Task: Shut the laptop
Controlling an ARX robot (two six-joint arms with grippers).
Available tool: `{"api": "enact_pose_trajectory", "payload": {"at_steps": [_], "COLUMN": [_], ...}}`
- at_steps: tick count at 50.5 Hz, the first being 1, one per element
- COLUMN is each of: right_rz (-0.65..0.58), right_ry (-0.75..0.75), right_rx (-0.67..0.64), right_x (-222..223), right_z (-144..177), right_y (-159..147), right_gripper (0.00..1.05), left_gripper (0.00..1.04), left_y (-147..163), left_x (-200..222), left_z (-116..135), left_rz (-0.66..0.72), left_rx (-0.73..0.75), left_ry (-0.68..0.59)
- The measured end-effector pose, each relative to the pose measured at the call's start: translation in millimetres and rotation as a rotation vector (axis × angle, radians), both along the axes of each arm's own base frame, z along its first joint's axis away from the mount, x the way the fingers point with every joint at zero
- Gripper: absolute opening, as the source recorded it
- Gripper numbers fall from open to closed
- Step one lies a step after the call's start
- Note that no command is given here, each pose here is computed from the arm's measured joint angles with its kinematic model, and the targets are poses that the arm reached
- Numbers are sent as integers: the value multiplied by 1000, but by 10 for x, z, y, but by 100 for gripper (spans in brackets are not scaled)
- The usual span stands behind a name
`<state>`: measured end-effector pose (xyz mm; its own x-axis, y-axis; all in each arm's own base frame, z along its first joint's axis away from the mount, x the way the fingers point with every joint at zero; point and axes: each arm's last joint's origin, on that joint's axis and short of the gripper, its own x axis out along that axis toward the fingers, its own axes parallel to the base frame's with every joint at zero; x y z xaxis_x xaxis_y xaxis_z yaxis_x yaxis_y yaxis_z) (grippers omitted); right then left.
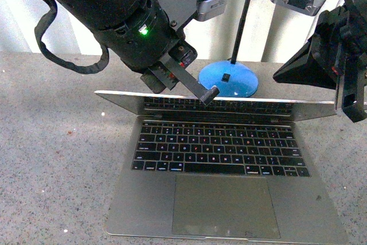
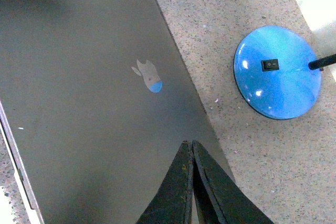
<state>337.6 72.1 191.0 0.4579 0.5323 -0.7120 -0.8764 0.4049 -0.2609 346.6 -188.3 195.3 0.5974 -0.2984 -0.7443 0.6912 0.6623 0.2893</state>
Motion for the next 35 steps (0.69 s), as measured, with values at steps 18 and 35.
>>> {"api": "enact_pose_trajectory", "payload": {"at_steps": [18,35], "right_rz": [11,10], "right_ry": [27,54], "right_rx": [0,11], "right_x": [-57,-100], "right_z": [-132,-276], "right_y": [44,61], "right_gripper": [3,3], "left_gripper": [4,4], "left_y": [11,0], "left_x": [-38,-89], "left_z": [-82,-158], "left_rz": [1,2], "left_rx": [0,-8], "left_ry": [14,35]}}
